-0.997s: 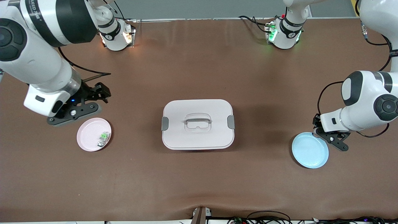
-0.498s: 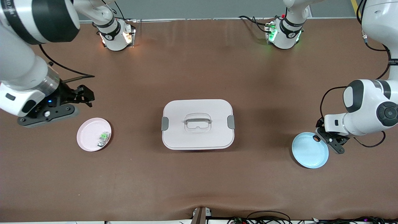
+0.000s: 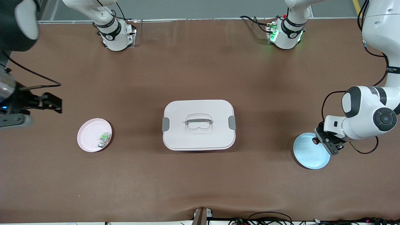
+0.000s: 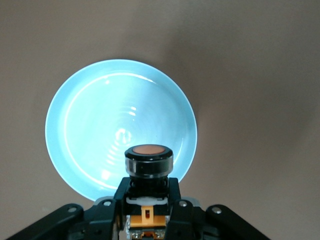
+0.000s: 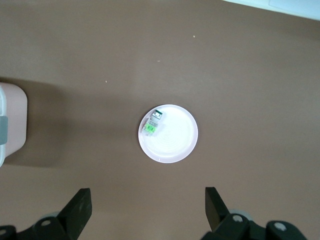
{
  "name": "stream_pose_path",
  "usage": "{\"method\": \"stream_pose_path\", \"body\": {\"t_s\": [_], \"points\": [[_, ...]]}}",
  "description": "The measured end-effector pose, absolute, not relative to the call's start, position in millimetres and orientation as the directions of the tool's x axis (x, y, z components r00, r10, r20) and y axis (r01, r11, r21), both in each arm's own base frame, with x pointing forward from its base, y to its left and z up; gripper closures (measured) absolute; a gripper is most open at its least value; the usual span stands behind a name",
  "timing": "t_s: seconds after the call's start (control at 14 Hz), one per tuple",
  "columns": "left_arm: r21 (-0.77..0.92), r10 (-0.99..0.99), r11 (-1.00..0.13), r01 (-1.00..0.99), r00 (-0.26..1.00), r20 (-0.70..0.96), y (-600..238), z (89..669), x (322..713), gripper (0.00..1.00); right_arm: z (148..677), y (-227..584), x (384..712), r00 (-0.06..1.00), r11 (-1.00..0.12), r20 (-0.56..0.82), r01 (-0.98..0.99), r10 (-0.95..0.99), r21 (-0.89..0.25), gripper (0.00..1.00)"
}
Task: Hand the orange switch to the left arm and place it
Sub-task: 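Move the switch over the blue plate while the right gripper retracts, then lower the switch onto the blue plate and open the left gripper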
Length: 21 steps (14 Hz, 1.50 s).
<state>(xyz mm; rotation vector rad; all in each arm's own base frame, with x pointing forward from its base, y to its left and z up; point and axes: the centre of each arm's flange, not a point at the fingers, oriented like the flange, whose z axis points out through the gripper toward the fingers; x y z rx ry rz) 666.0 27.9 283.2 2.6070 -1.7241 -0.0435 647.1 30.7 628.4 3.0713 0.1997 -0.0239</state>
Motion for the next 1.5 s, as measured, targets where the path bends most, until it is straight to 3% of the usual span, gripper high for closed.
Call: {"method": "stream_pose_path", "body": {"t_s": [0.5, 0.78, 1.5], "points": [[-0.035, -0.989, -0.141, -0.989, 0.14, 0.038, 44.9, 242.9, 675.6, 0.66, 629.8, 1.7, 646.3, 0.997, -0.997, -0.014, -0.07, -0.07, 0.037, 0.0], [-0.077, -0.997, 0.057, -0.995, -0.06, 0.043, 44.0, 228.6, 682.8, 0.66, 638.2, -15.5, 641.8, 0.991, -0.991, -0.006, -0.137, -0.137, -0.004, 0.0], [-0.081, -0.99, 0.134, -0.988, -0.136, 0.026, 41.4, 201.6, 684.6, 0.66, 656.5, -41.6, 624.9, 0.982, -0.982, -0.016, -0.186, -0.186, -0.02, 0.0]]}}
